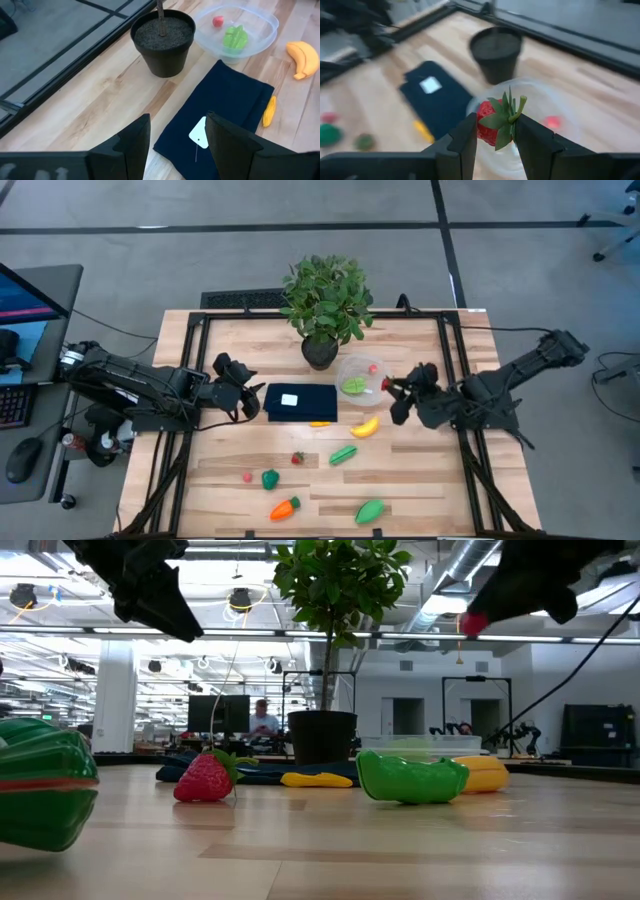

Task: Pick and placing Produce into tupperware
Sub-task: Put the red strawberry into the transparent container

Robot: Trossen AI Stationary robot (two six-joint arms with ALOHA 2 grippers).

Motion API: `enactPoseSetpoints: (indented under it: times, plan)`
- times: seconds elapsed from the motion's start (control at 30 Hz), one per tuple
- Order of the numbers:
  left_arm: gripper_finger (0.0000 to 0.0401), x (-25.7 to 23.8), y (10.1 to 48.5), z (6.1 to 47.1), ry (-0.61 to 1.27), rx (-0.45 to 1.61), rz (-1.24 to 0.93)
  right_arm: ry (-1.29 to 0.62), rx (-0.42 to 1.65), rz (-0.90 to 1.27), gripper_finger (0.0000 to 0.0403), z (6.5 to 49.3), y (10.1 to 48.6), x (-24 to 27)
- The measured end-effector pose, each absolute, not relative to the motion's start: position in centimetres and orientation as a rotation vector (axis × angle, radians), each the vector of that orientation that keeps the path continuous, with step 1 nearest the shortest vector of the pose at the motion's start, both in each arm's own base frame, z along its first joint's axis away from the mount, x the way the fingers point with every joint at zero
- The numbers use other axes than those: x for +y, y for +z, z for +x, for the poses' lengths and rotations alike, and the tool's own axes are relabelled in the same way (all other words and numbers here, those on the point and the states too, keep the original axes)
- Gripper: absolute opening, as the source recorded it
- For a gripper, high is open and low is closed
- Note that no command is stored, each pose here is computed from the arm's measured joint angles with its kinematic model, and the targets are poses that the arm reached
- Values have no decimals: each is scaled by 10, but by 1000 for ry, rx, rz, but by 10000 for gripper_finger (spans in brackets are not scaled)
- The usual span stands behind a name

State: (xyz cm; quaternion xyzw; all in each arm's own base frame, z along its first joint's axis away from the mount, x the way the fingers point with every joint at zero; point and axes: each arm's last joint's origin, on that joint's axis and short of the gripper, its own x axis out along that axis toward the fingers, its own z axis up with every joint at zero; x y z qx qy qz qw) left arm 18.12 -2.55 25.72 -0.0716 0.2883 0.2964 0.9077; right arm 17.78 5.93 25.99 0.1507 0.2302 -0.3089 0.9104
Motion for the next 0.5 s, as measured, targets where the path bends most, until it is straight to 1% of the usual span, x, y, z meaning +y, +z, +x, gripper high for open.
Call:
enactPoseSetpoints:
  times: [0.23, 0.5]
  plan:
    - [180, -26, 259, 183, 620, 561, -155, -800, 529, 276, 120, 178, 255, 32]
    - [180, -25, 261, 184, 645, 532, -147, -892, 566, 238, 120, 188, 248, 12]
